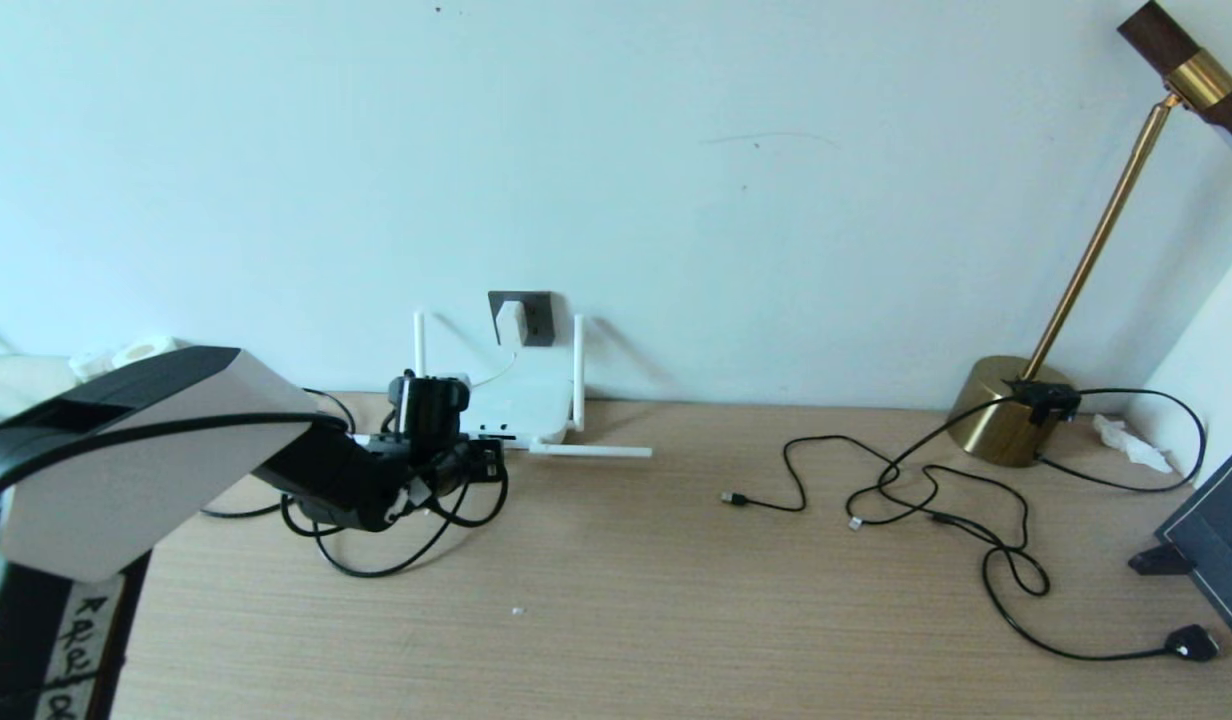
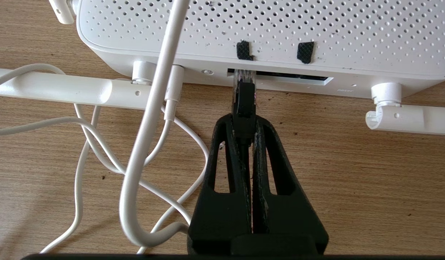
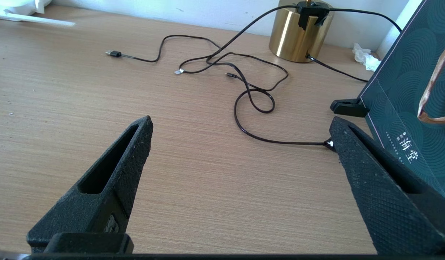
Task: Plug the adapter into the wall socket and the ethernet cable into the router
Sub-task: Plug cable into router interface
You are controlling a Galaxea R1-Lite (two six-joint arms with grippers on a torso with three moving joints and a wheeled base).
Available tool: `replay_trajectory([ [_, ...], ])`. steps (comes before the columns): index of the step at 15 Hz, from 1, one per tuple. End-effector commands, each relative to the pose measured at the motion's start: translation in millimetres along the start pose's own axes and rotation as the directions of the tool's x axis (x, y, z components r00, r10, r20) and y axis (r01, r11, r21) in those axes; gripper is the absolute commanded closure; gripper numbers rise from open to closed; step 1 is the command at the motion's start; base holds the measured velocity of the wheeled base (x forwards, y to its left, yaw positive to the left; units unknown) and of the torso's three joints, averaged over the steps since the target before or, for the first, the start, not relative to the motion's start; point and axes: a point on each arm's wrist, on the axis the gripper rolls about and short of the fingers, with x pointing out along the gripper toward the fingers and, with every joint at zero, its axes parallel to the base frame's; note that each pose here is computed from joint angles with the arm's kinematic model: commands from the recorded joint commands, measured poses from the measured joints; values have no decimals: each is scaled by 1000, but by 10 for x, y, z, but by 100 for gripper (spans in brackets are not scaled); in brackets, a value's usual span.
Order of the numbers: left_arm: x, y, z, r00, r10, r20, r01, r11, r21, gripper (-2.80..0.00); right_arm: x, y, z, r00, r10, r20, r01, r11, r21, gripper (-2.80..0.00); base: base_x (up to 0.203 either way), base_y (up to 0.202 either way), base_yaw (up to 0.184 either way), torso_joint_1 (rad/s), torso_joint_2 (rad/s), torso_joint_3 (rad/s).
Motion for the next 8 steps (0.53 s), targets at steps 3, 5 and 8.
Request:
replay_trajectory([
  [3,23,-5,-1,1000,2,3,-2,1000,-2,0,1,0,1,1000,1,-1,-1,1000,-1,-280,0,0,0,0,0,0],
  [5,37,-8,5,1000,2,7,-2,1000,-3,0,1,0,1,1000,1,-1,-1,1000,-1,-280,0,0,0,0,0,0],
  [8,49,-7,20,1000,2,12,-2,1000,-4,0,1,0,1,1000,1,-1,-1,1000,-1,-280,0,0,0,0,0,0],
])
